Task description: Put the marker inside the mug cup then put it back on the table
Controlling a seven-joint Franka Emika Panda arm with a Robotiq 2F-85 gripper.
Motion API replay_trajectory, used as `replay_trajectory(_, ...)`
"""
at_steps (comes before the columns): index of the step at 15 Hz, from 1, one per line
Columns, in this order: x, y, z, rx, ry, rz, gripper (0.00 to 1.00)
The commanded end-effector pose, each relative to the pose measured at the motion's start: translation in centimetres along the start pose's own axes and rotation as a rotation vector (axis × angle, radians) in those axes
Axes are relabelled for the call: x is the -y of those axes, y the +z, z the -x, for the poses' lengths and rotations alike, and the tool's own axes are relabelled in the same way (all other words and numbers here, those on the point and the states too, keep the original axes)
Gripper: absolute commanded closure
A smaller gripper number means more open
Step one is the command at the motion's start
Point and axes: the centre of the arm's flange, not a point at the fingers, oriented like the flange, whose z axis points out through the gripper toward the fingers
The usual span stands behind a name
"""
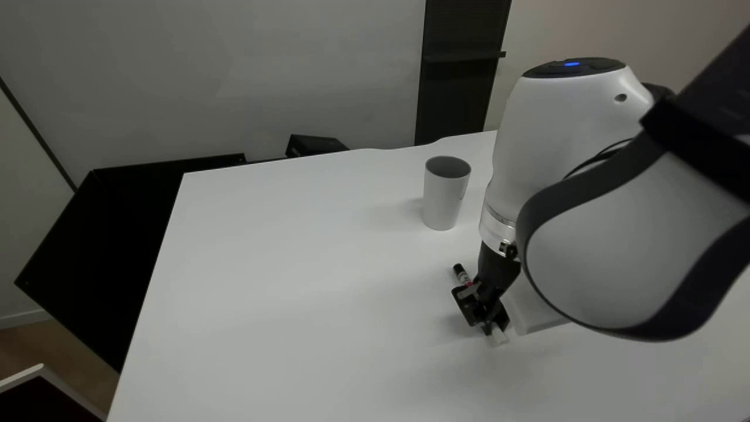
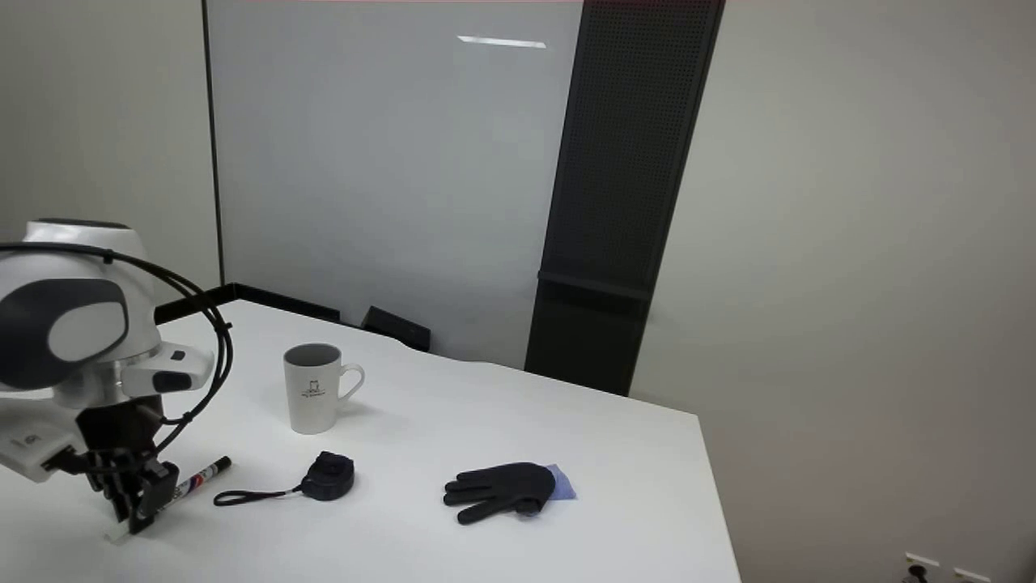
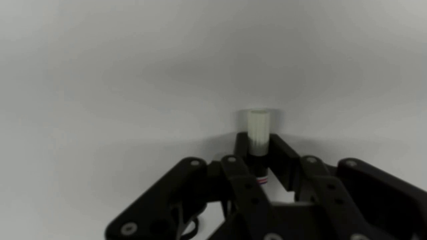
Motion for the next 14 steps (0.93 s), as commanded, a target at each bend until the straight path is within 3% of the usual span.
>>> replay_trajectory(1, -1.7, -1.0, -2.8, 0.054, 0.079, 0.043, 0.92)
replay_trajectory(12, -7.7, -10.7, -12.4, 0.071, 0.382, -0.059, 0.92)
replay_trajectory(14, -9.1, -12.0, -13.8, 0.128, 0.428, -0.088, 0.92)
